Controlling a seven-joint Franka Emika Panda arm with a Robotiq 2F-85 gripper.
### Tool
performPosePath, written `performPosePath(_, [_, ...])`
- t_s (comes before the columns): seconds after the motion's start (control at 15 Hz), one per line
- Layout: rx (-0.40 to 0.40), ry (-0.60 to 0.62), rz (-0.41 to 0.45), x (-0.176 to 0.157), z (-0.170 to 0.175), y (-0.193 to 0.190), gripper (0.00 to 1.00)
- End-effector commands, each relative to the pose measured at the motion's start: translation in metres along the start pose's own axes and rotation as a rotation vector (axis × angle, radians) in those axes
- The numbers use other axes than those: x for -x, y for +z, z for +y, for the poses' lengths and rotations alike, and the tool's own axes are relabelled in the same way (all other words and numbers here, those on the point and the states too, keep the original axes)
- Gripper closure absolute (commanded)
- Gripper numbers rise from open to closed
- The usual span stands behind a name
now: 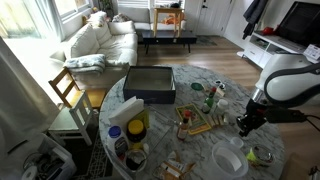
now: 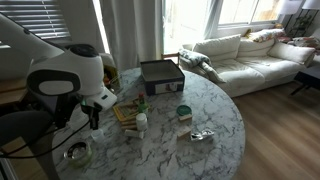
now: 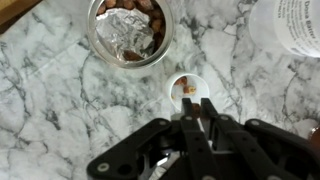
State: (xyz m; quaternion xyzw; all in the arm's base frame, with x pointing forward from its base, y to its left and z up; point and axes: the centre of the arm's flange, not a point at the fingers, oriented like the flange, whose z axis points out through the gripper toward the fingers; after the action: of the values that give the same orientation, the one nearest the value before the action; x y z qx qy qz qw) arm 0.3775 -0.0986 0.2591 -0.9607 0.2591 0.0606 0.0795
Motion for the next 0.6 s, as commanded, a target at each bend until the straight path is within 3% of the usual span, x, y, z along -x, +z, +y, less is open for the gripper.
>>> performPosePath(0.0, [-0.012, 0.008, -0.035, -0.014, -0.003, 0.03, 0.97])
performPosePath(0.53, [-0.037, 0.007, -0.043, -0.027, -0.004, 0.046, 0.97])
